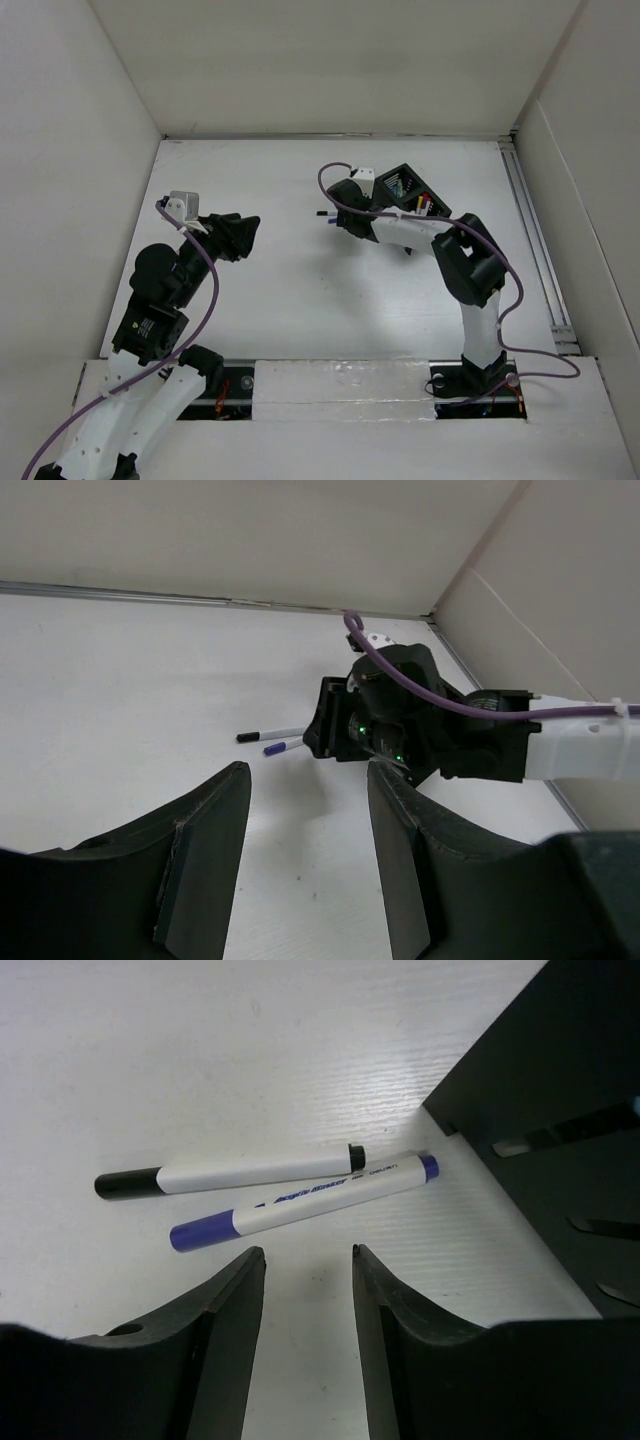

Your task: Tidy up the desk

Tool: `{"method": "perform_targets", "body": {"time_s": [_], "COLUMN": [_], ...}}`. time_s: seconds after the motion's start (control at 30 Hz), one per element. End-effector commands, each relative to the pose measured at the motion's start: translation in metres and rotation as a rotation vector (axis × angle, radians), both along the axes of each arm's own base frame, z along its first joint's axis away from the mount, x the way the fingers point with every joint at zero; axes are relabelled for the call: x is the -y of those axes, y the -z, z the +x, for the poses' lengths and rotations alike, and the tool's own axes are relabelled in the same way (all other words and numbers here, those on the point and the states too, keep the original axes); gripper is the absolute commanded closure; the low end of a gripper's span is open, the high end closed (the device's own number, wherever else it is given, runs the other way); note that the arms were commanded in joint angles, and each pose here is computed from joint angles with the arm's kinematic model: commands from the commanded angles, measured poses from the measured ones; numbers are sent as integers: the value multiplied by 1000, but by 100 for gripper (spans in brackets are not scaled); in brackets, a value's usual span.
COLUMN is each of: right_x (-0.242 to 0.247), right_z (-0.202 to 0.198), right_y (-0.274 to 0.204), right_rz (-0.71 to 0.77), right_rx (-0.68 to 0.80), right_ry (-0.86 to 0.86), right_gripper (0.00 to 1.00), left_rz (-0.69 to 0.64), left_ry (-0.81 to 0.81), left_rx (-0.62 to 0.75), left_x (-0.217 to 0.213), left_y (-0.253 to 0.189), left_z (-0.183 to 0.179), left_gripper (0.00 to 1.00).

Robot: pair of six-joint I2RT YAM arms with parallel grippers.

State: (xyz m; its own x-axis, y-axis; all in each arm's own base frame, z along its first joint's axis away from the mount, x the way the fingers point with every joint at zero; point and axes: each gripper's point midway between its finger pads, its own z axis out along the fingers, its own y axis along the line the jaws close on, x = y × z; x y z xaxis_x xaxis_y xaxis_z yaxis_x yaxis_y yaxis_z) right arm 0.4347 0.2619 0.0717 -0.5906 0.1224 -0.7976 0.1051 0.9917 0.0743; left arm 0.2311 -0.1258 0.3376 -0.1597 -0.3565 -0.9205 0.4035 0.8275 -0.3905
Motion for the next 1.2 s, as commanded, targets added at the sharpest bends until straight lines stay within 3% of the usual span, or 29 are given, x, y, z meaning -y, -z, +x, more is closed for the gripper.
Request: {"method": "perform_targets", "body": {"time_s": [0.0, 0.6, 1.17], "right_x": [-8, -7, 5], "right_z": [8, 28, 34], "right_y": [-8, -1, 13], "right_rz": [27, 143, 116], "right_rx": [-13, -1, -14], "right_ry": [15, 101, 180], "right_gripper": [54, 52, 52], "left_rz": [-7, -11, -8], "left_ry": [11, 19, 19], "left_rx": [50, 53, 52], "left_x": [1, 2, 2], "left_y": [-11, -12, -11], "left_z": [-1, -2, -1], "left_gripper": [54, 54, 54]}}
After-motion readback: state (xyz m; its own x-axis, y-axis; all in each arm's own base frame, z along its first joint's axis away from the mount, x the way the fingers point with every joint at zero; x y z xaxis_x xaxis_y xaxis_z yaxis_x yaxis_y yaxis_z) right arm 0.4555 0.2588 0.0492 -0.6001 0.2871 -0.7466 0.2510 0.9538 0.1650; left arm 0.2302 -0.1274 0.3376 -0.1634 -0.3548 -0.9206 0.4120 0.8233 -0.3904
